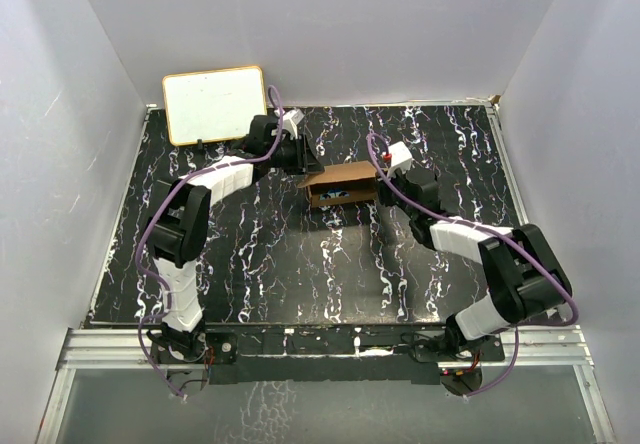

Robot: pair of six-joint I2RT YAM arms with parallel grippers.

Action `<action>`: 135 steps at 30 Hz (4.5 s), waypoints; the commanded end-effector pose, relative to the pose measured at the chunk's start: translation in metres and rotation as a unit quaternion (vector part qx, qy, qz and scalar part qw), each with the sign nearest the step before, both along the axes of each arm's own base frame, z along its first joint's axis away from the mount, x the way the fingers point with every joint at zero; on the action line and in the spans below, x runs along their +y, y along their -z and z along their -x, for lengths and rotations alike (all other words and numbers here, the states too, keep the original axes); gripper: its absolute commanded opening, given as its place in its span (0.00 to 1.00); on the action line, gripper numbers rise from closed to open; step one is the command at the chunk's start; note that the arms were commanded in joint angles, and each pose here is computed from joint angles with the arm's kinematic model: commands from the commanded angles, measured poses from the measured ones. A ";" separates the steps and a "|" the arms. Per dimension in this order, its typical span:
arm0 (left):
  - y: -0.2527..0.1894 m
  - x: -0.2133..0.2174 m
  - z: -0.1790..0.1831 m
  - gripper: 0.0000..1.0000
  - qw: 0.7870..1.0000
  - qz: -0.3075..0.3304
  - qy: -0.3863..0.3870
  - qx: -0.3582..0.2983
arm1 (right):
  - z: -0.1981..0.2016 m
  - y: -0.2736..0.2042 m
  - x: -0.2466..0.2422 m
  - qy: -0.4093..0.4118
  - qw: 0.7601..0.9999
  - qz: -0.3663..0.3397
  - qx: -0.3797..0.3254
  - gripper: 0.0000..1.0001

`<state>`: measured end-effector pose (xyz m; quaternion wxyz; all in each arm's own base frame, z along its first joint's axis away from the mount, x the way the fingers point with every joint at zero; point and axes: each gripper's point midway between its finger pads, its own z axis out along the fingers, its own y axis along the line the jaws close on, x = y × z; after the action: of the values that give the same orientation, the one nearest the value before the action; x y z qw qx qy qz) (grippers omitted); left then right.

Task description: Fold the paper box

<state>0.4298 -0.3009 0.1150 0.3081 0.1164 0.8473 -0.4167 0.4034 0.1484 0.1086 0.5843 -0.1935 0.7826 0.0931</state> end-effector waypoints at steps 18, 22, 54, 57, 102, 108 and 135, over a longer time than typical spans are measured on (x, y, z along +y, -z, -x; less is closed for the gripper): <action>0.024 0.003 0.007 0.25 1.000 -0.009 0.005 0.027 | 0.085 -0.041 -0.009 -0.358 0.929 0.072 0.059 0.40; 0.028 0.005 0.010 0.25 0.999 -0.010 0.004 0.030 | 0.084 -0.082 0.010 -0.402 0.914 0.021 0.051 0.39; 0.041 0.006 0.021 0.24 0.998 -0.008 0.007 0.054 | -0.022 0.012 0.056 -0.289 0.916 -0.040 0.275 0.26; 0.047 0.008 0.025 0.24 0.998 -0.015 0.006 0.061 | -0.021 0.019 0.056 -0.287 0.914 -0.040 0.283 0.27; -0.028 0.077 0.056 0.95 0.985 0.089 -0.133 -0.069 | -0.049 0.011 -0.002 -0.235 0.888 -0.258 0.299 0.47; -0.014 0.076 0.064 0.91 0.984 0.105 -0.139 -0.039 | -0.049 0.018 0.001 -0.236 0.880 -0.268 0.313 0.46; 0.014 0.056 0.051 0.90 0.971 0.168 -0.164 0.054 | -0.046 0.046 -0.020 -0.206 0.844 -0.336 0.365 0.27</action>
<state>0.3688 -0.2351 0.0811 0.3287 -0.0936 0.8097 -0.4771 0.4390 0.1345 0.0630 0.2373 -0.0906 0.8095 0.5293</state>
